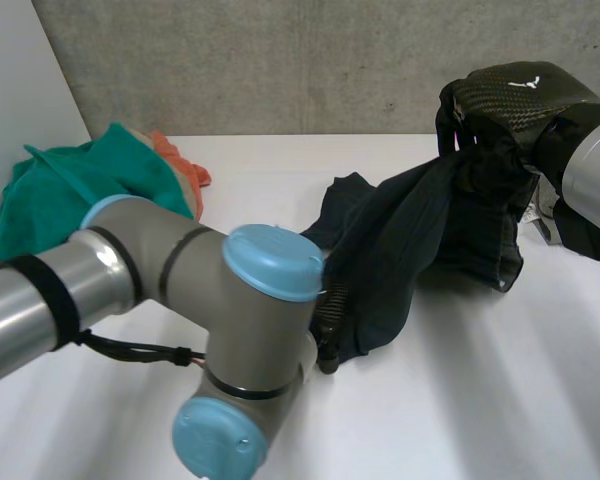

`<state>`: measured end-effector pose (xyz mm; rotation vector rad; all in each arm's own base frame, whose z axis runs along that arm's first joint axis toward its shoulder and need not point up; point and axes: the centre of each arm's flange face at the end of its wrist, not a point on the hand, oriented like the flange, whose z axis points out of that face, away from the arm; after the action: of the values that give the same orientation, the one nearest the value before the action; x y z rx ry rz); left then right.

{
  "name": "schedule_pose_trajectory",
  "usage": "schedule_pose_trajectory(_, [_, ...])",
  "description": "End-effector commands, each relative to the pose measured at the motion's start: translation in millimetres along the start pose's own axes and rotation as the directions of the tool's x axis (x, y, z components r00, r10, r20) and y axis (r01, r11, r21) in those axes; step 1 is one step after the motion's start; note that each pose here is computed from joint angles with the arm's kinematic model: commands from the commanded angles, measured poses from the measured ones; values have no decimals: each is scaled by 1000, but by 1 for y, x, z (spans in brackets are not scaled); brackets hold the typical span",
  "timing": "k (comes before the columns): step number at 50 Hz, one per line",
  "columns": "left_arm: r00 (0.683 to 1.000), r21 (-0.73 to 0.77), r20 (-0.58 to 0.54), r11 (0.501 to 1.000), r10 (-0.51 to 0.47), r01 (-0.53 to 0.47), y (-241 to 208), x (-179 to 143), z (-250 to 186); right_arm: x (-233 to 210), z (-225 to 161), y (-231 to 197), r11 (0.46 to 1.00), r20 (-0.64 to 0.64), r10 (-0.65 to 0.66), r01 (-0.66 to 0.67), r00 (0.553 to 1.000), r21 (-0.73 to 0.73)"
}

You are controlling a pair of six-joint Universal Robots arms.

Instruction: Fold the laundry.

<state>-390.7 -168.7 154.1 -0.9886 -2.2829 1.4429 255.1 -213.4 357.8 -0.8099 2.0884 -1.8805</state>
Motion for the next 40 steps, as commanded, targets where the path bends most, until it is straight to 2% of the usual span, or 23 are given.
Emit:
schedule_pose_trajectory(1, [999, 18, 39, 1000, 9, -9, -1, 10, 13, -1, -6, -4, 999, 4, 47, -47, 999, 13])
schedule_pose_trajectory(6, [1000, 31, 23, 999, -21, 20, -5, 10, 18, -3, -8, -1, 997, 11, 72, -72, 997, -2])
schedule_pose_trajectory(10, [993, 61, -17, 991, -118, 119, -15, 10, 15, -6, -13, 2, 996, 20, 94, -94, 995, -9])
schedule_pose_trajectory(15, [956, 105, -20, 950, -294, 294, -26, -2, 9, -6, -19, 3, 994, 22, 112, -112, 993, -1])
schedule_pose_trajectory(19, [925, 160, -14, 913, -379, 376, -36, -17, 5, -7, -22, 3, 992, 29, 124, -124, 992, 7])
schedule_pose_trajectory(28, [905, 270, 10, 872, -426, 408, -52, -43, -3, -11, -24, 2, 986, 50, 166, -167, 985, 13])
schedule_pose_trajectory(40, [874, 323, 59, 837, -483, 441, -57, -60, 4, -34, -44, -1, 972, 129, 233, -236, 964, 3])
